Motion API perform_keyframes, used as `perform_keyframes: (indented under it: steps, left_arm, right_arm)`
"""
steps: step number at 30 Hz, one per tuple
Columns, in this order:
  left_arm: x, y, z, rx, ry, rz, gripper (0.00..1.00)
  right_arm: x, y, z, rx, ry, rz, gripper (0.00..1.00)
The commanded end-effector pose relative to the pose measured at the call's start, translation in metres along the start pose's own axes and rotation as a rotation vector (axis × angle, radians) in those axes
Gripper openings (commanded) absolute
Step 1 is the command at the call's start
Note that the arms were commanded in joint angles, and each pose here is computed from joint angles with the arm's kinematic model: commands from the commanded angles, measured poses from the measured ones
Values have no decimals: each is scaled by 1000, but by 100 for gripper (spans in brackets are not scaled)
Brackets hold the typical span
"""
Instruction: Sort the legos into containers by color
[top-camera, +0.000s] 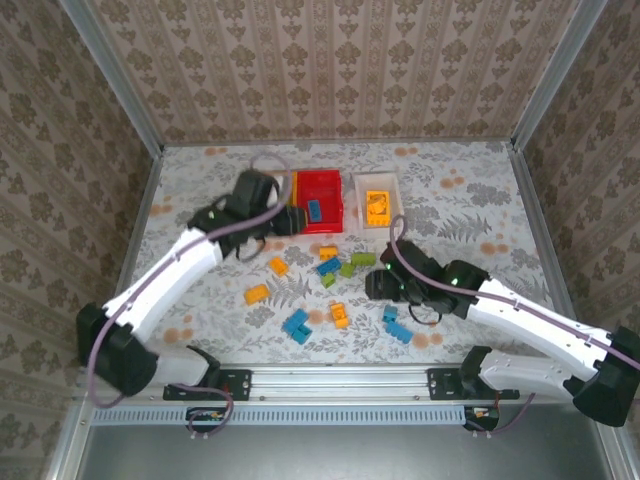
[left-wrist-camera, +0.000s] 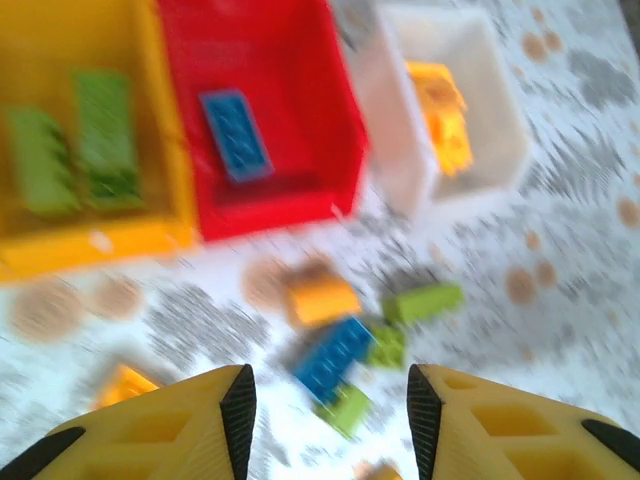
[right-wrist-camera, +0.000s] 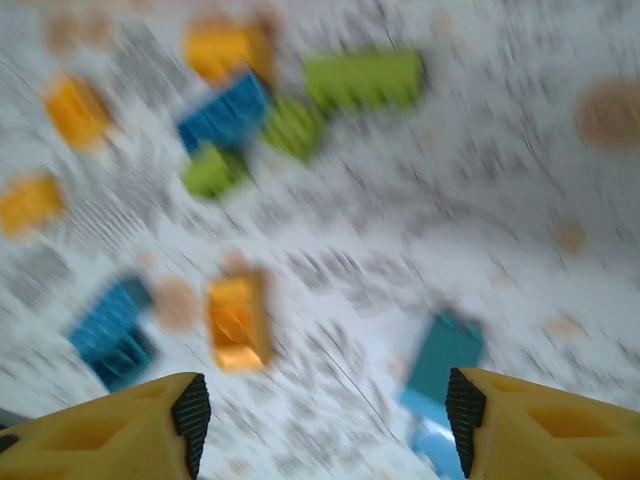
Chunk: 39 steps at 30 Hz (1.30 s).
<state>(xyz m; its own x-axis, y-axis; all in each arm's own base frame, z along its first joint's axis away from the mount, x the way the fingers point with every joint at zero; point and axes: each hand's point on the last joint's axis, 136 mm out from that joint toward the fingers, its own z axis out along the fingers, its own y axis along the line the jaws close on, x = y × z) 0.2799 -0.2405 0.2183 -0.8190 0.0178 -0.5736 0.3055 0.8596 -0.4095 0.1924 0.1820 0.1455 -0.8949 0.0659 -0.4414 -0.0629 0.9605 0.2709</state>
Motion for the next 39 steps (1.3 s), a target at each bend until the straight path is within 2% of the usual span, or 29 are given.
perform_keyframes:
  steps: [1,6,9,14,19,26,31,34,36,39]
  left_arm:
    - [37,-11,0,-1,-21,-89,47]
    - [77,-26,-10,14,-38,-70,48]
    - [93,-38,-14,40,-35,-17,48]
    - [113,-56,-18,132,-13,42,49]
    - [120,-59,-18,149,0,50,49]
    - [117,-59,-20,140,-9,55,49]
    - [115,-58,-21,131,-17,56,49]
    - [111,-54,-23,110,-34,48,48]
    - [104,-48,-29,80,-69,34,48]
    - [88,-33,-47,17,-154,-5,48]
  right_arm:
    - [42,-35,8,142,128,50,71]
    - [36,-16,30,110,118,237,78]
    - [48,-17,51,156,179,379,77]
    - [54,-36,67,275,199,426,76]
    - [60,-37,79,275,222,435,75]
    - [65,-42,97,295,256,429,59]
    - [53,-41,96,289,205,409,42]
    - [33,-34,92,273,149,353,36]
    - [9,-17,87,220,95,278,32]
    - [-37,26,76,124,12,129,31]
